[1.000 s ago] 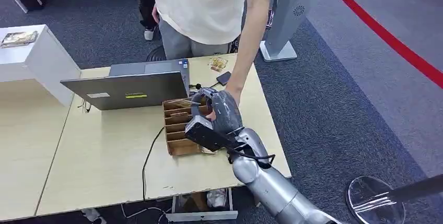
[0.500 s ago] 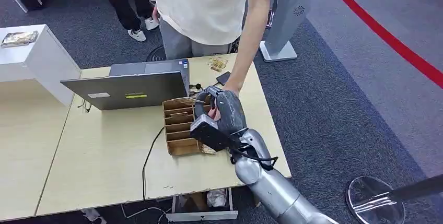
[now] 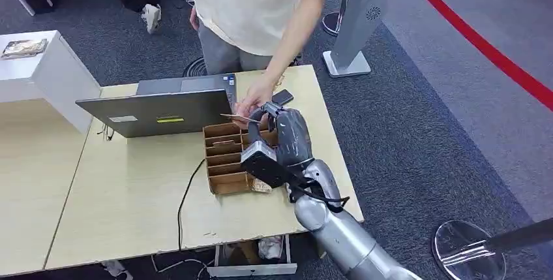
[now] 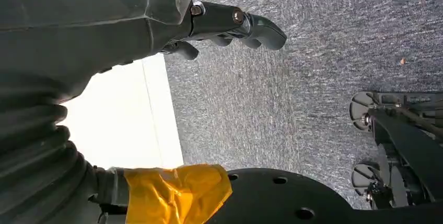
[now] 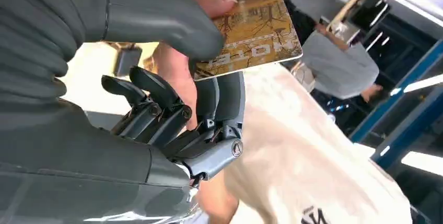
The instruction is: Pass the card to the sensor for recognition and then transmit it.
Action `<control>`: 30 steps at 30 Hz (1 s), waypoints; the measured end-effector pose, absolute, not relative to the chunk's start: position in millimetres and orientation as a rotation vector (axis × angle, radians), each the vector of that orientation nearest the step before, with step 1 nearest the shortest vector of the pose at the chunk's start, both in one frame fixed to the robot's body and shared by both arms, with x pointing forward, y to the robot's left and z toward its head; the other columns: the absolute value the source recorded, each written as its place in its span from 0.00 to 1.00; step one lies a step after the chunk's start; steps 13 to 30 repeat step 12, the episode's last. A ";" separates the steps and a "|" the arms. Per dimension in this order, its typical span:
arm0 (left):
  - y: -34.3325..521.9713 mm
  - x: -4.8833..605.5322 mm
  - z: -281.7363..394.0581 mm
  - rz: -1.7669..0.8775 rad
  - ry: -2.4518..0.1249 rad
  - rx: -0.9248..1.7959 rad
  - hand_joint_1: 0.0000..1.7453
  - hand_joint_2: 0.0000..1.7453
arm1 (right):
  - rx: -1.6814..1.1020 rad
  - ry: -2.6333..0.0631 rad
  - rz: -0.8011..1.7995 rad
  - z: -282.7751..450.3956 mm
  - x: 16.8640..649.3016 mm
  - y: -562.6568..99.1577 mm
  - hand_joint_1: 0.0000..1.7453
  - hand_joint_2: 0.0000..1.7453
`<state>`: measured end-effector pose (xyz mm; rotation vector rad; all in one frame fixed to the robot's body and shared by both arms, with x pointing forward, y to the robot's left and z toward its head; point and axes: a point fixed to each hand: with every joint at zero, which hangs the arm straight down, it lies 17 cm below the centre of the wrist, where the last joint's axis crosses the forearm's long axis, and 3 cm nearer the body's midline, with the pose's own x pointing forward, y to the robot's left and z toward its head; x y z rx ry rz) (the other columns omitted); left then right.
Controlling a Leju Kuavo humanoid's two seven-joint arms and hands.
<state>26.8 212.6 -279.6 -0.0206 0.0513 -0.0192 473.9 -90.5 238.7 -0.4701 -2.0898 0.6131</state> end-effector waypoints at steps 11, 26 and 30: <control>212.9 26.5 -279.6 -0.029 0.051 -0.019 0.00 1.00 | -0.682 -2.124 0.649 251.2 478.1 -101.1 0.15 1.00; 212.9 26.5 -279.6 -0.029 0.052 -0.019 0.00 1.00 | -0.693 -2.124 0.654 250.7 478.1 -101.2 0.00 1.00; 212.9 26.5 -279.6 -0.029 0.052 -0.019 0.00 1.00 | -0.693 -2.124 0.654 250.7 478.1 -101.2 0.00 1.00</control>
